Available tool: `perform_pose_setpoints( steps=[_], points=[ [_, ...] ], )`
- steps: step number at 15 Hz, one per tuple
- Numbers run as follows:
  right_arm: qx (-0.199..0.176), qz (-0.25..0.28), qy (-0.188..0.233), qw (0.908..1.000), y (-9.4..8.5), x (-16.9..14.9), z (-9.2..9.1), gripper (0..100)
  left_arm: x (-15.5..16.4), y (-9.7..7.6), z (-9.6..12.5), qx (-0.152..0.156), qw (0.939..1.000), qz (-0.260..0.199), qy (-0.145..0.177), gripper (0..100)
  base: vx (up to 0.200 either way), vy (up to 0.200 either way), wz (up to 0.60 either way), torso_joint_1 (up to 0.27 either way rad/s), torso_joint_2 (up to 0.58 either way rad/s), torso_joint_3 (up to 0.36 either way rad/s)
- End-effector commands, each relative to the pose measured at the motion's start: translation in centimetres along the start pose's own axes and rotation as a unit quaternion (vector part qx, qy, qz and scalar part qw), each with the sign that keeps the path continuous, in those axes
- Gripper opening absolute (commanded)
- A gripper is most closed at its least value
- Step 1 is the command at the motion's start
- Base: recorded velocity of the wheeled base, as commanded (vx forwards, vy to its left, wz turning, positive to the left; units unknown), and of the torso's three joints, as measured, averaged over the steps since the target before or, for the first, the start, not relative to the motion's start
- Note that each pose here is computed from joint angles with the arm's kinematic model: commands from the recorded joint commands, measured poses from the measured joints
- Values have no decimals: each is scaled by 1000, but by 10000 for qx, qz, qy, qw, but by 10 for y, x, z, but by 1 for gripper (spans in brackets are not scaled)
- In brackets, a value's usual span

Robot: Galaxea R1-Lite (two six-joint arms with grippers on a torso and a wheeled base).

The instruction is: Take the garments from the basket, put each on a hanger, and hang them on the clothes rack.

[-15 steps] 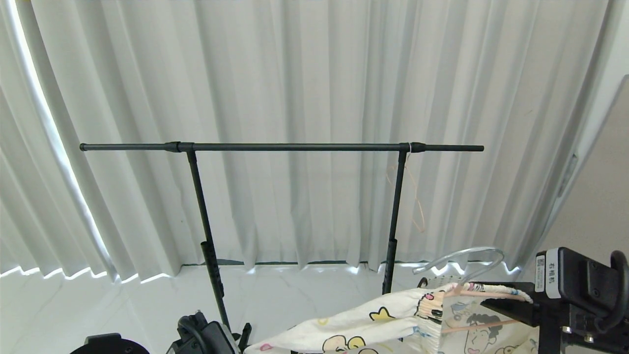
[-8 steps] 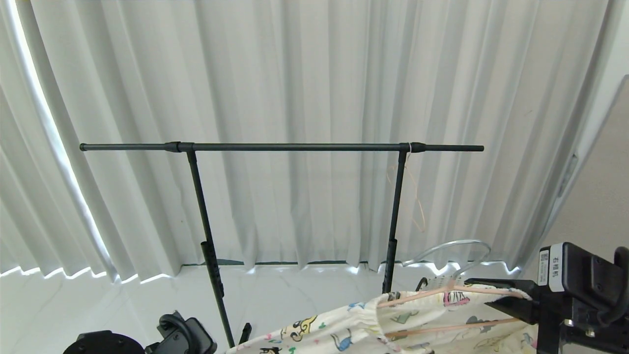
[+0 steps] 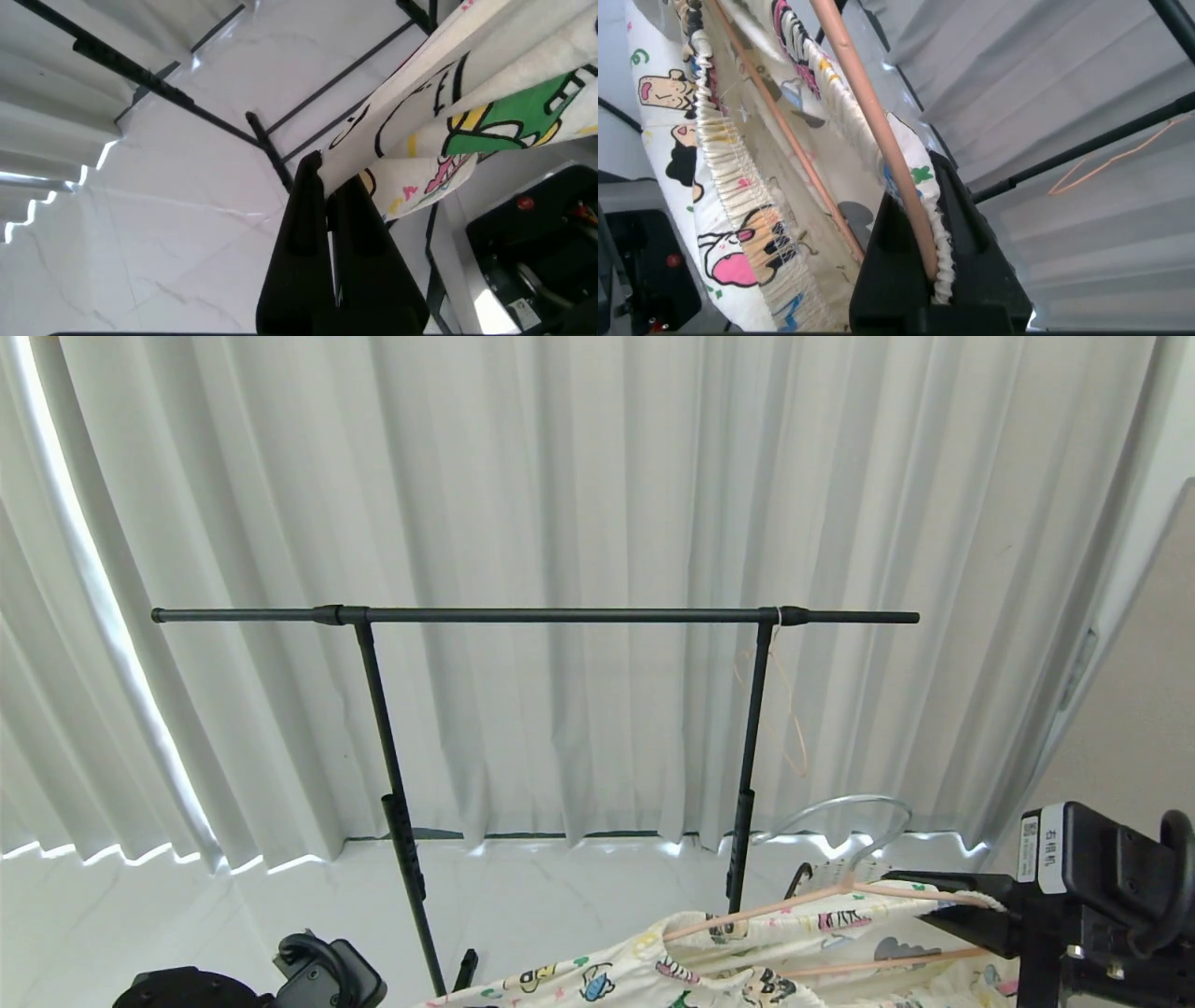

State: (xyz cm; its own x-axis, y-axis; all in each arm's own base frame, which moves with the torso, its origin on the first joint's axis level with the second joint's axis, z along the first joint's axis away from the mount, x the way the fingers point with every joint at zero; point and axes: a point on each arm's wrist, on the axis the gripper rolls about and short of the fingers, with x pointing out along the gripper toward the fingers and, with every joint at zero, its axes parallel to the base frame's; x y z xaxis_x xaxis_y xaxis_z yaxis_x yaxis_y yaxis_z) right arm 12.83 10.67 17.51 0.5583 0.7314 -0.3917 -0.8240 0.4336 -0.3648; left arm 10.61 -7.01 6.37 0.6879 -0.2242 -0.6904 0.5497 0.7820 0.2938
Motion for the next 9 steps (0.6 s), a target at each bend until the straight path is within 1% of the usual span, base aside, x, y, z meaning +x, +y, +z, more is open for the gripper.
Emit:
perform_pose_setpoints(
  steps=[1, 3, 5, 6, 7, 9],
  points=[
    [-3, 7, 2, 10000, 0, 0, 0, 0, -2, 0, 1, 1, 10000, -9, -95, 100, 0, 0, 0, 0, 0, 0],
    [-2, 4, 13, 10000, 0, 0, 0, 0, -7, 1, 3, -56, 9996, -3, -270, 100, 0, 0, 0, 0, 0, 0],
    [17, -35, 29, 10000, -1, 0, -1, 0, -15, 2, 3, -97, 9982, -161, -564, 100, 0, 0, 0, 0, 0, 0],
    [68, -136, 65, 9999, -4, -1, -3, 0, -23, 3, 5, -134, 9952, -317, -913, 100, 0, 0, 0, 0, 0, 0],
    [99, -180, 117, 9997, -5, -2, -5, 0, -26, 4, 5, -145, 9941, -316, -1028, 100, 0, 0, 0, 0, 0, 0],
    [212, -371, 207, 9989, -11, -4, -9, 0, -35, 8, 10, -271, 9900, -152, -1376, 100, 0, 0, 0, 0, 0, 0]
  ],
)
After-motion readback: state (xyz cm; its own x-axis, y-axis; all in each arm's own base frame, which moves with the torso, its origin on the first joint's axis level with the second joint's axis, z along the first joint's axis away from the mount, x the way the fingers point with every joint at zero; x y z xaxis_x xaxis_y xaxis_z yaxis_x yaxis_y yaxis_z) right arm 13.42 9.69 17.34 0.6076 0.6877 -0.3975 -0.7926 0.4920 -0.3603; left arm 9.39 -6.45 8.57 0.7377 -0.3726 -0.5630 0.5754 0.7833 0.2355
